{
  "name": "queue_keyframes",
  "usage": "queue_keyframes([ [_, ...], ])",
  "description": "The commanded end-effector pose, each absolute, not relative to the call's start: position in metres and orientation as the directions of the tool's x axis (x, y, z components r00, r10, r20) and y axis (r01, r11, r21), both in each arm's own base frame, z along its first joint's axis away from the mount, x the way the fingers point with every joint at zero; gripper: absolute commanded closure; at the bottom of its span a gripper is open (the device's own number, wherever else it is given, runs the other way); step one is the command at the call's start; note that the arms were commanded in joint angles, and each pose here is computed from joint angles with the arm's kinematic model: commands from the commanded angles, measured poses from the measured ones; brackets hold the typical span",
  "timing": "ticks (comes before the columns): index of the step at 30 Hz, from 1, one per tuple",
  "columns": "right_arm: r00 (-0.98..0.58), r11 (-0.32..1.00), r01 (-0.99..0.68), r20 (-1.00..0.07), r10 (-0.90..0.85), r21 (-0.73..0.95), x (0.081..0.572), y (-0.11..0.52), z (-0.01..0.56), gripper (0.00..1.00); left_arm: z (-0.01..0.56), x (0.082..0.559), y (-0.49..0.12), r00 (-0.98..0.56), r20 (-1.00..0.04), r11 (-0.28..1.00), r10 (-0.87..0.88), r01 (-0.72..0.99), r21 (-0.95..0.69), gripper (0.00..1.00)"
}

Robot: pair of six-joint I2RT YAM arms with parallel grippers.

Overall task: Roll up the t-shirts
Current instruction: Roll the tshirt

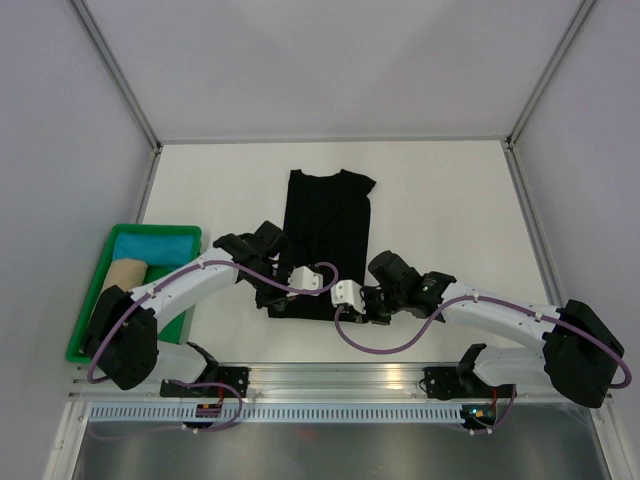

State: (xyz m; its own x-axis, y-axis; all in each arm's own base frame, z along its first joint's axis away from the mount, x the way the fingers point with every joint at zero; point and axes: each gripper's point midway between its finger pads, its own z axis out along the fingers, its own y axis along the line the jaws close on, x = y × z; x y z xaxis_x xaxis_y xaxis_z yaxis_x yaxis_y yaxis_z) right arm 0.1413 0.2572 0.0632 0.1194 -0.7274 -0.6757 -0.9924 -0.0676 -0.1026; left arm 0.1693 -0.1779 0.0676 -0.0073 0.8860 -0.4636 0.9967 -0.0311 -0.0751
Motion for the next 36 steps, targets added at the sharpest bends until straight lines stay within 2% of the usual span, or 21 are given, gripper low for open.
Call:
queue_keyframes([
  [1,-0.003,-0.069,-0.995,-0.745,-0.667,0.065,0.134,0.255,0.077,0.99,0.074,0.161,-0.178,0.011,-0.502,-0.092,0.865,0.986,-0.138,0.89],
  [6,-0.107,-0.005,-0.988,-0.721,-0.685,0.152,0.151,0.251,0.072,1.00,0.068,0.179,-0.176,-0.013,-0.493,-0.074,0.870,0.985,-0.156,0.83],
  [11,-0.207,0.076,-0.975,-0.737,-0.644,0.207,0.173,0.253,0.073,1.00,0.065,0.204,-0.180,-0.089,-0.490,0.008,0.867,0.986,-0.164,0.61],
  [16,-0.299,0.157,-0.953,-0.733,-0.611,0.258,0.192,0.247,0.074,1.00,0.077,0.199,-0.187,-0.129,-0.538,0.032,0.833,0.982,-0.186,0.40],
  [22,-0.321,0.182,-0.947,-0.733,-0.599,0.267,0.198,0.245,0.074,1.00,0.071,0.188,-0.187,-0.200,-0.557,0.104,0.806,0.974,-0.200,0.39],
  [26,-0.329,0.196,-0.944,-0.733,-0.595,0.266,0.200,0.243,0.074,1.00,0.052,0.209,-0.182,-0.257,-0.514,0.212,0.818,0.966,-0.146,0.46],
  [29,-0.373,0.250,-0.928,-0.711,-0.597,0.277,0.205,0.242,0.072,1.00,0.045,0.203,-0.185,-0.300,-0.504,0.227,0.810,0.953,-0.202,0.47],
  [30,-0.390,0.264,-0.921,-0.703,-0.595,0.288,0.207,0.243,0.071,1.00,0.047,0.199,-0.188,-0.300,-0.522,0.214,0.798,0.952,-0.219,0.52],
  [32,-0.398,0.268,-0.917,-0.696,-0.597,0.295,0.207,0.243,0.070,1.00,0.050,0.195,-0.190,-0.304,-0.535,0.210,0.788,0.950,-0.231,0.72],
  [33,-0.407,0.275,-0.914,-0.689,-0.600,0.300,0.208,0.242,0.068,1.00,0.052,0.193,-0.191,-0.306,-0.540,0.210,0.784,0.949,-0.234,0.92],
  [34,-0.411,0.282,-0.912,-0.690,-0.596,0.299,0.210,0.243,0.068,1.00,0.056,0.195,-0.192,-0.305,-0.550,0.214,0.777,0.950,-0.225,0.97],
  [36,-0.432,0.314,-0.901,-0.679,-0.594,0.298,0.215,0.239,0.064,1.00,0.058,0.198,-0.192,-0.300,-0.560,0.217,0.772,0.953,-0.210,0.98],
])
